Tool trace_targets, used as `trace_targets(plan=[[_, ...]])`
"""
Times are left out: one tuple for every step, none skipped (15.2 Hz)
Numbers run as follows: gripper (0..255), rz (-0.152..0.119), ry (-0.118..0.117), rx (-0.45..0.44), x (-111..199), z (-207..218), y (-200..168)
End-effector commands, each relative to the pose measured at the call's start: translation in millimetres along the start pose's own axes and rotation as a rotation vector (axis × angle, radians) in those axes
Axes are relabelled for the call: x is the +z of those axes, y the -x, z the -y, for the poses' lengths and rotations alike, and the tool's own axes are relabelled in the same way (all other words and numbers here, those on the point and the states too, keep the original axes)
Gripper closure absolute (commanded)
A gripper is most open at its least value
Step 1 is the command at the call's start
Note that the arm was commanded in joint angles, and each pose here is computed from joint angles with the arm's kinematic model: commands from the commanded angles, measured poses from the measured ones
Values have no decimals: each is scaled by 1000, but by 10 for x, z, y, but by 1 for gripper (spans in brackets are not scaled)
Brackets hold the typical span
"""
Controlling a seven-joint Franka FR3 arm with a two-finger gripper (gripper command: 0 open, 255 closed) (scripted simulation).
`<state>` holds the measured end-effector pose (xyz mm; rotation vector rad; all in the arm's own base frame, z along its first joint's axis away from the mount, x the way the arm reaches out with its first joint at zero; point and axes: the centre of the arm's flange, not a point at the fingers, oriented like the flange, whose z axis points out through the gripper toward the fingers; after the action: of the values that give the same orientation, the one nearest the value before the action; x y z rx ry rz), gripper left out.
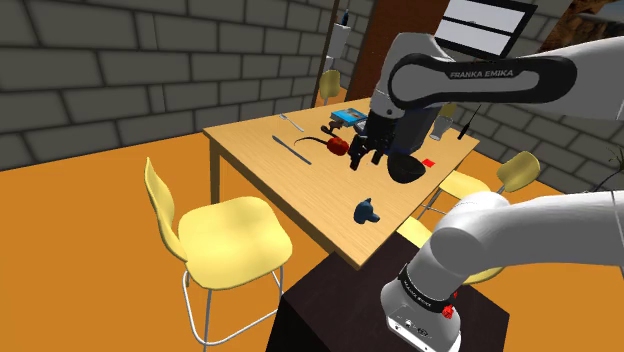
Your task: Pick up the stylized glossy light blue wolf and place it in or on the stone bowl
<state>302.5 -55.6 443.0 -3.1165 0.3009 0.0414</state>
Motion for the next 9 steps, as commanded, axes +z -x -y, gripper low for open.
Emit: trace_targets(plan=[[0,9,14,16,252,-96,34],[0,14,21,24,372,-138,45],[0,19,28,32,491,-180,58],[0,24,36,41,611,-222,72],[0,29,43,49,730,-266,86],[0,34,50,57,848,-310,102],[0,39,57,65,966,-355,118],[0,44,64,73,1084,-400,136],[0,49,71,82,1201,-446,154]])
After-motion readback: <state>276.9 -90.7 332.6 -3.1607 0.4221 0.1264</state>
